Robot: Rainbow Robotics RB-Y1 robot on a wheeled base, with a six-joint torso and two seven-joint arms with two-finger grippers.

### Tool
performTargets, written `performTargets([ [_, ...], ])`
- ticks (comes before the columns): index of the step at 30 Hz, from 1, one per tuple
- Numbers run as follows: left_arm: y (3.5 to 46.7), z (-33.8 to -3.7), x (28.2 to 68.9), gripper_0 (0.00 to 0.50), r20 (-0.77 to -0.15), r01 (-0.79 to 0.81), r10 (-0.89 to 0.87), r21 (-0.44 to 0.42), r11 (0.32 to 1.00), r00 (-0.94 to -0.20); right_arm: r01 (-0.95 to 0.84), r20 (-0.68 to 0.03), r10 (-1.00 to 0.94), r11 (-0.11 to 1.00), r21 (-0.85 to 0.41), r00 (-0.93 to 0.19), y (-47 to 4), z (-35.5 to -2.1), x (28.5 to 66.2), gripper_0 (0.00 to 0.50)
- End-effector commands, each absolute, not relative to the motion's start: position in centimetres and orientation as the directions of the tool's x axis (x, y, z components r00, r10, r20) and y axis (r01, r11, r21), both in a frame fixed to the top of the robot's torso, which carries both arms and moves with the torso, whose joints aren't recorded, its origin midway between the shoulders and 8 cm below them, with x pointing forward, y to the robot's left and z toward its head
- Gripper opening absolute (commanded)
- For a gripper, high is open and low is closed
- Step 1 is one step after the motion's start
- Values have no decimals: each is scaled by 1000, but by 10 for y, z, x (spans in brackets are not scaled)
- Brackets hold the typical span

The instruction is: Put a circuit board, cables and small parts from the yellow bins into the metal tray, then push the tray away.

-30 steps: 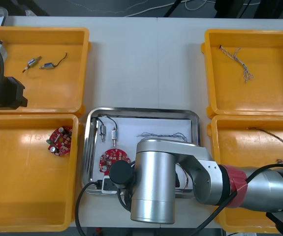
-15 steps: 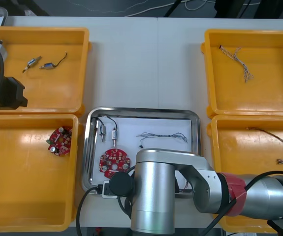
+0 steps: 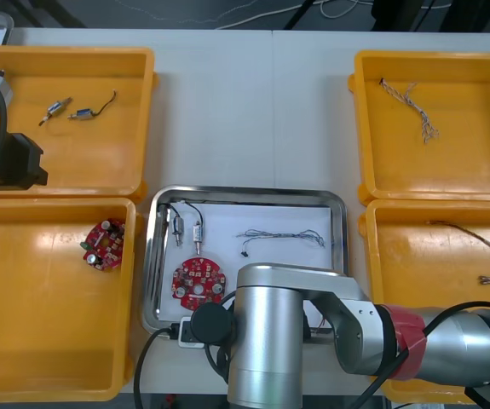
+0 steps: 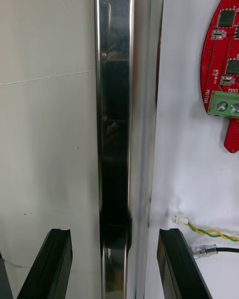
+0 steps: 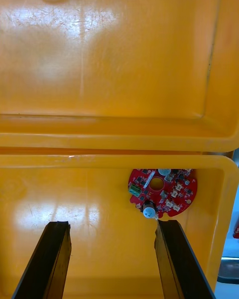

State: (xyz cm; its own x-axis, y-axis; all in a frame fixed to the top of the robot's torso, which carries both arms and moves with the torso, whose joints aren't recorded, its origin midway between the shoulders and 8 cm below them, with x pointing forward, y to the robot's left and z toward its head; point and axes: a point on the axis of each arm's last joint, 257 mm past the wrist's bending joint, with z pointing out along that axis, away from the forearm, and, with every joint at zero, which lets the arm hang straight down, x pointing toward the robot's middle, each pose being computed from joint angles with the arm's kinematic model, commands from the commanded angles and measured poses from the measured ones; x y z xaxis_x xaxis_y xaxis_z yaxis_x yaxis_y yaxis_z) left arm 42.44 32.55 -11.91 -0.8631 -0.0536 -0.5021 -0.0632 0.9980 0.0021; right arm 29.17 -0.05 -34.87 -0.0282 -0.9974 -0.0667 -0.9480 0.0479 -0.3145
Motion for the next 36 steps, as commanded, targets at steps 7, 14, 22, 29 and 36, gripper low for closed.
performTargets([
  [7, 336, -106, 425, 500, -537, -36, -3, 50, 998, -844, -952, -102, -995, 37, -305, -6, 17, -354, 278, 14],
  [14, 336, -106, 425, 500, -537, -36, -3, 50, 998, -844, -947, -91, -996, 25, -321, 4, 13, -350, 287, 0],
  [22, 336, -106, 425, 500, -537, -36, -3, 50, 998, -844, -933, -79, -997, 21, -358, 7, 9, -337, 306, 0],
  [29, 336, -106, 425, 500, -537, -36, -3, 50, 998, -844, -915, -76, -997, 30, -403, 1, 6, -324, 325, 0],
  [36, 336, -106, 425, 500, -537, -36, -3, 50, 998, -844, -896, -79, -997, 47, -441, -13, 0, -313, 344, 0],
])
